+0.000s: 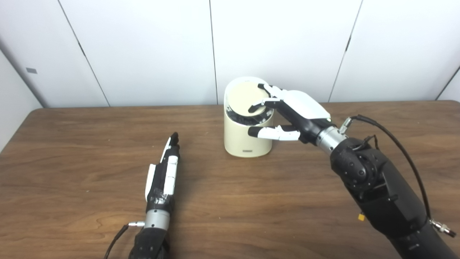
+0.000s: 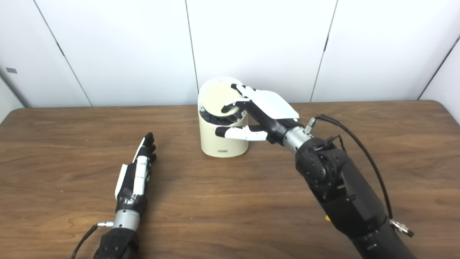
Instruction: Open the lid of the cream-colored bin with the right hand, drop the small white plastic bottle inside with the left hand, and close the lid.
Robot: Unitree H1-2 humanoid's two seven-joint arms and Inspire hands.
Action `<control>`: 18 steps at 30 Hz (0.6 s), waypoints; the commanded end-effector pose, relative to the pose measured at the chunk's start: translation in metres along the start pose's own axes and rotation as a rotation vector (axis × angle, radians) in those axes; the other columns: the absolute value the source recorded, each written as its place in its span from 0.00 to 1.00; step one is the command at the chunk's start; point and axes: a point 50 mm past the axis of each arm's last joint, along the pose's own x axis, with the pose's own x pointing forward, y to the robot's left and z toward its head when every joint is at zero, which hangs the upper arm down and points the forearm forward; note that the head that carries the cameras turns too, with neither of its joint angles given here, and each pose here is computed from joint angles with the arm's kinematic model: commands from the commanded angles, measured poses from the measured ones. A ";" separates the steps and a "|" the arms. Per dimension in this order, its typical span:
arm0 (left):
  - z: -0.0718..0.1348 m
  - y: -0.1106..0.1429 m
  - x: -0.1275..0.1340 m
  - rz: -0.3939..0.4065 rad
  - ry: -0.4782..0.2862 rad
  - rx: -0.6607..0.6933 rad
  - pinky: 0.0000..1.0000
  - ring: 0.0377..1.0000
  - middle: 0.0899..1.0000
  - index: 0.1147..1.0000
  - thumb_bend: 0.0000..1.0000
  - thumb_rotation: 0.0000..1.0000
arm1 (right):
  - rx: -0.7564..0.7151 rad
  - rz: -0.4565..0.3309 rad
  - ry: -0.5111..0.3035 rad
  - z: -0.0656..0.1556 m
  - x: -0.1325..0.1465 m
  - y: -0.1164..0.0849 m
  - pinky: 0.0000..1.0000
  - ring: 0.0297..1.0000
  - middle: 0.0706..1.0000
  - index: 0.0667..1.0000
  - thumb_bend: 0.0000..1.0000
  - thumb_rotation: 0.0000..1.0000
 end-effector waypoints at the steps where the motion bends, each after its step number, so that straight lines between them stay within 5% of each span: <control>1: 0.010 -0.005 0.008 -0.006 -0.058 -0.013 1.00 1.00 1.00 1.00 0.70 1.00 | -0.002 0.014 0.013 -0.003 -0.002 -0.002 1.00 1.00 1.00 0.73 0.65 1.00; 9: 0.011 -0.003 0.008 -0.002 -0.044 -0.011 1.00 1.00 1.00 1.00 0.70 1.00 | 0.079 -0.086 -0.032 0.005 -0.025 -0.031 1.00 1.00 1.00 0.77 0.70 1.00; 18: 0.009 0.002 0.009 -0.008 -0.048 -0.013 1.00 1.00 1.00 1.00 0.68 1.00 | 0.145 -0.171 0.026 -0.008 -0.057 -0.032 1.00 1.00 1.00 0.87 0.62 1.00</control>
